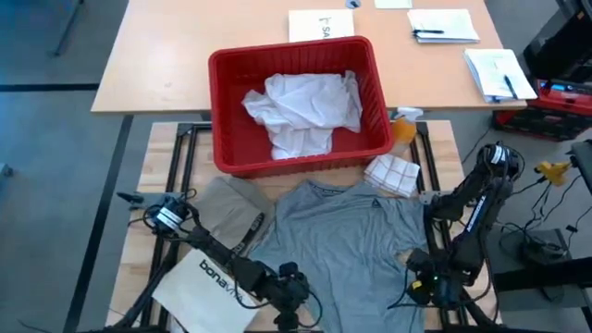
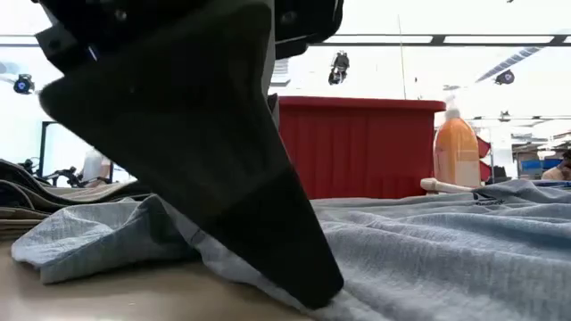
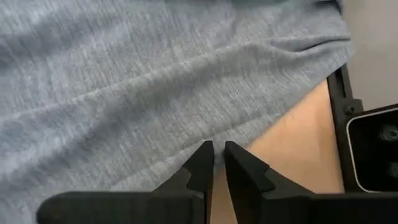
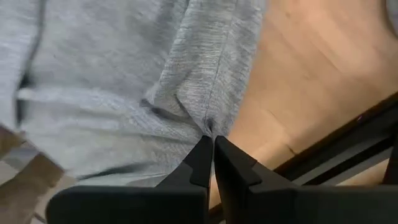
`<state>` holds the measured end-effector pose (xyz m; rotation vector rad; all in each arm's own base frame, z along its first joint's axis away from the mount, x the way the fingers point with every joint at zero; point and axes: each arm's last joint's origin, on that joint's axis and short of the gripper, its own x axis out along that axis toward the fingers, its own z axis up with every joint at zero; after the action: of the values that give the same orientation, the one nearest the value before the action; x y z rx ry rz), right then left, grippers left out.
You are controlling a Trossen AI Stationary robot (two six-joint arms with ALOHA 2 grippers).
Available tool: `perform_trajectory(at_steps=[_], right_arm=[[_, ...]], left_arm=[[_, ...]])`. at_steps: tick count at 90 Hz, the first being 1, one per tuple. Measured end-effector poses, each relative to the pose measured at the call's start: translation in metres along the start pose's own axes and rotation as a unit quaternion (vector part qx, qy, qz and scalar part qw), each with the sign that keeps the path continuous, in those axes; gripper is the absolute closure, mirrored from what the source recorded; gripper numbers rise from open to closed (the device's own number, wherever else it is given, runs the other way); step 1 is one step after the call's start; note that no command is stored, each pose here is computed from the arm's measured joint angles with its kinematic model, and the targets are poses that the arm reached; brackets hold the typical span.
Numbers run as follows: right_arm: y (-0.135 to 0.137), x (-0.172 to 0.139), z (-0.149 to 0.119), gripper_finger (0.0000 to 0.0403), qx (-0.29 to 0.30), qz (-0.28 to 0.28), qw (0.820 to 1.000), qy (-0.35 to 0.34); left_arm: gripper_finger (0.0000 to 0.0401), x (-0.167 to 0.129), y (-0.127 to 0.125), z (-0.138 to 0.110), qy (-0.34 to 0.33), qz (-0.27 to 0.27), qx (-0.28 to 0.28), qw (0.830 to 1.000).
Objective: Fold laundry
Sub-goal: Fold the gray shirt
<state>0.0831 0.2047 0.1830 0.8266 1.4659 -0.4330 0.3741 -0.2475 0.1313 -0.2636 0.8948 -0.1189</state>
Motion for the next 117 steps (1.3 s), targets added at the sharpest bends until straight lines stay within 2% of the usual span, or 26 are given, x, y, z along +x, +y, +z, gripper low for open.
perform_trajectory(at_steps=[29, 36, 50, 63, 82, 99, 117], right_arm=[[0.000, 0.000, 0.001, 0.0403, -0.003, 0.000, 1.000, -0.009], [0.000, 0.000, 0.001, 0.0403, -0.003, 0.000, 1.000, -0.009], [0.000, 0.000, 0.001, 0.0403, -0.007, 0.002, 1.000, -0.010], [0.000, -0.001, 0.001, 0.0403, 0.000, 0.002, 1.000, -0.008], [-0.002, -0.002, 0.002, 0.0403, -0.008, -0.005, 1.000, -0.007], [-0.006, -0.010, -0.001, 0.0403, -0.064, -0.020, 0.996, 0.050], [-0.011, -0.020, -0.002, 0.0403, -0.086, -0.013, 0.992, 0.092]], left_arm=[[0.0376, -0.002, -0.012, 0.015, -0.077, -0.051, -0.016, 0.996], [0.0376, -0.002, -0.013, 0.015, -0.084, -0.048, -0.011, 0.995], [0.0376, 0.012, -0.003, -0.002, -0.053, -0.024, -0.014, 0.998], [0.0376, 0.016, 0.006, -0.002, -0.052, -0.020, -0.048, 0.997], [0.0376, 0.015, 0.007, -0.007, -0.031, -0.017, -0.054, 0.998], [0.0376, 0.012, 0.000, -0.021, 0.021, -0.016, -0.048, 0.999], [0.0376, 0.009, -0.008, -0.033, 0.045, -0.018, -0.048, 0.998]])
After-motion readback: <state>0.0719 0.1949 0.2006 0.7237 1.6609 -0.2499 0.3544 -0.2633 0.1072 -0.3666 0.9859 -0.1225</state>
